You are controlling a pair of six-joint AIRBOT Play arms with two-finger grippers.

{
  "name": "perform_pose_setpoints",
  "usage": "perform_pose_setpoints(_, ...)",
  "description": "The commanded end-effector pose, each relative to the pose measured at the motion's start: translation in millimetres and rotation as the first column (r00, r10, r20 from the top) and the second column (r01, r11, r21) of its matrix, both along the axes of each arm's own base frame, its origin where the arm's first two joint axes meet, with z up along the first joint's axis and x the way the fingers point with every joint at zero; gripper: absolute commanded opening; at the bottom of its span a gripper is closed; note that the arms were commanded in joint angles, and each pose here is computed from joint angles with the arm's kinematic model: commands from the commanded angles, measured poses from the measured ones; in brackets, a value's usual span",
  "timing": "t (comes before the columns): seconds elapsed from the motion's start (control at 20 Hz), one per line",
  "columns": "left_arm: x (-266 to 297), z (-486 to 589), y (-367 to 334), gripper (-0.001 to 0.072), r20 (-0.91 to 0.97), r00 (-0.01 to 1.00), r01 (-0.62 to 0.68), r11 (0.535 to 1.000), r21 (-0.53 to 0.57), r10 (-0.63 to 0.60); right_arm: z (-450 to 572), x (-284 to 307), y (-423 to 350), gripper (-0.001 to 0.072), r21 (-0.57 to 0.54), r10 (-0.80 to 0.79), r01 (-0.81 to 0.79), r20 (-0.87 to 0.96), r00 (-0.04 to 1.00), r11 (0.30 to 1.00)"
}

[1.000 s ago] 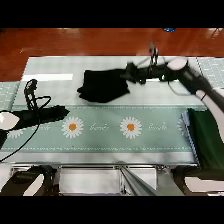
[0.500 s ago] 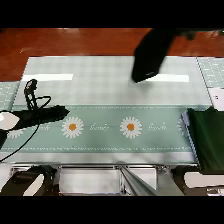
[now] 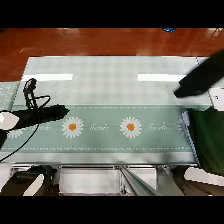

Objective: Fold the shirts.

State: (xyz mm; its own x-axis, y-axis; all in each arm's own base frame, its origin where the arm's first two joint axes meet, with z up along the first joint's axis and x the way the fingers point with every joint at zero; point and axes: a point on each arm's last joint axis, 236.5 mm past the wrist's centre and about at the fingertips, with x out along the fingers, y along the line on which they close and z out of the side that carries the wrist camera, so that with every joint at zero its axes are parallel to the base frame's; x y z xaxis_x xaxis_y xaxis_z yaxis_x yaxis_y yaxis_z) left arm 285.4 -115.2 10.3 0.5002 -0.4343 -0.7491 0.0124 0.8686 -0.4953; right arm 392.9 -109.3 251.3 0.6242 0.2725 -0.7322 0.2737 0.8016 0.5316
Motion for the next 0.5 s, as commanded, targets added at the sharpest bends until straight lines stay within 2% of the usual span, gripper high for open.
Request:
perform_pose_setpoints(0.0, 6, 3, 2, 0.0025, 0.025, 1.000, -0.016, 1.000, 0.001, 0.016, -8, -76, -36, 0.0021, -0.097, -0.109, 0.094, -0.157, 0.982, 0.991)
perform_pose_setpoints(0.1, 11, 6, 4, 0.0026, 0.046, 0.999, -0.029, 1.000, 0.001, 0.029, -7, -106, -51, 0.0022, -0.151, -0.192, 0.167, -0.171, 0.966, 0.974)
perform_pose_setpoints(0.25, 15, 8, 5, 0.0026, 0.064, 0.997, -0.040, 0.999, 0.000, 0.040, -41, -166, -71, 0.0022, -0.226, -0.340, 0.281, -0.296, 0.892, 0.933)
perform_pose_setpoints(0.35, 17, 9, 6, 0.0025, 0.072, 0.996, -0.045, 0.999, -0.002, 0.045, -73, -208, -73, 0.0023, -0.244, -0.421, 0.348, -0.399, 0.814, 0.905)
perform_pose_setpoints(0.45, 20, 11, 7, 0.0026, 0.086, 0.995, -0.054, 0.999, -0.002, 0.054, -108, -266, -76, 0.0023, -0.314, -0.527, 0.423, -0.520, 0.673, 0.850)
